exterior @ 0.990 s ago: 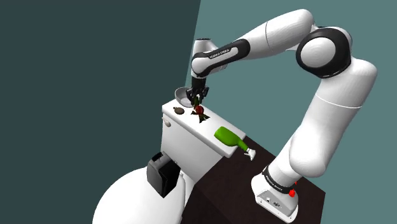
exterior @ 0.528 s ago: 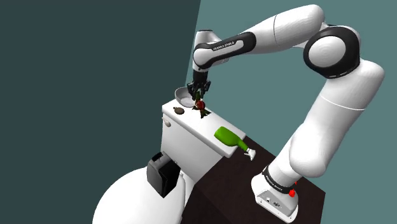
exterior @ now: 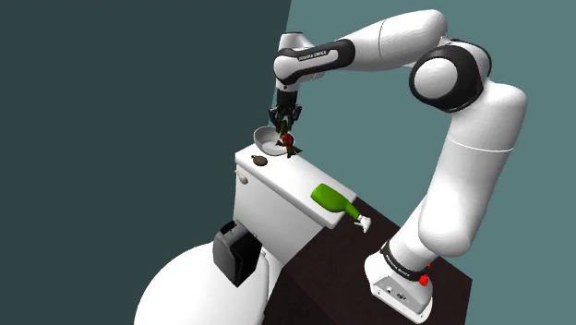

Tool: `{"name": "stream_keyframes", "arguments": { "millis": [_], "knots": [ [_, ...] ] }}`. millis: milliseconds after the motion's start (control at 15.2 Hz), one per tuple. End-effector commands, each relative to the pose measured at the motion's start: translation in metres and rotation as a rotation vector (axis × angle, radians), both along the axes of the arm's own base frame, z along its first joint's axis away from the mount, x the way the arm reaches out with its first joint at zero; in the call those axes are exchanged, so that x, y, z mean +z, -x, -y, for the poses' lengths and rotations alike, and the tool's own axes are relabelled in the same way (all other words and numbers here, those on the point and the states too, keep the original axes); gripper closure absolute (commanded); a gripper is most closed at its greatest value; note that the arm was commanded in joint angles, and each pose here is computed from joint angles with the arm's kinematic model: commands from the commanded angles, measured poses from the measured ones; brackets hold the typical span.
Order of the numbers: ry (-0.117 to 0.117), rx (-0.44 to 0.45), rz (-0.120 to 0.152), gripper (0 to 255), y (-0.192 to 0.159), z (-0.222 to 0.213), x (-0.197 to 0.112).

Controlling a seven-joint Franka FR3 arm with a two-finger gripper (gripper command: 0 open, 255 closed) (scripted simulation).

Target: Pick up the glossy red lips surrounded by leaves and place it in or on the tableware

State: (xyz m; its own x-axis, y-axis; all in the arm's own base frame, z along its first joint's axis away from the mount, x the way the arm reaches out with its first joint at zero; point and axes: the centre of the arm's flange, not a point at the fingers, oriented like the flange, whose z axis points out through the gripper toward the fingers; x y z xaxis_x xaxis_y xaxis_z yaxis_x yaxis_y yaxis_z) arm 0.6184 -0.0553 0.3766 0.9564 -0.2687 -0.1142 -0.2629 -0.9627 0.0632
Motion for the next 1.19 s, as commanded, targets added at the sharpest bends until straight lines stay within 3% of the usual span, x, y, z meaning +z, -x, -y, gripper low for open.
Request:
{"name": "stream_keyframes", "arguments": {
  "millis": [0,462,1122],
  "knots": [
    [0.000,0.001,0.000,255,-0.025,0.013,0.002],
    [0.000,0.001,0.000,255,-0.109,0.062,0.008],
    [0.000,0.001,0.000,255,-0.109,0.062,-0.045]
  ]
}}
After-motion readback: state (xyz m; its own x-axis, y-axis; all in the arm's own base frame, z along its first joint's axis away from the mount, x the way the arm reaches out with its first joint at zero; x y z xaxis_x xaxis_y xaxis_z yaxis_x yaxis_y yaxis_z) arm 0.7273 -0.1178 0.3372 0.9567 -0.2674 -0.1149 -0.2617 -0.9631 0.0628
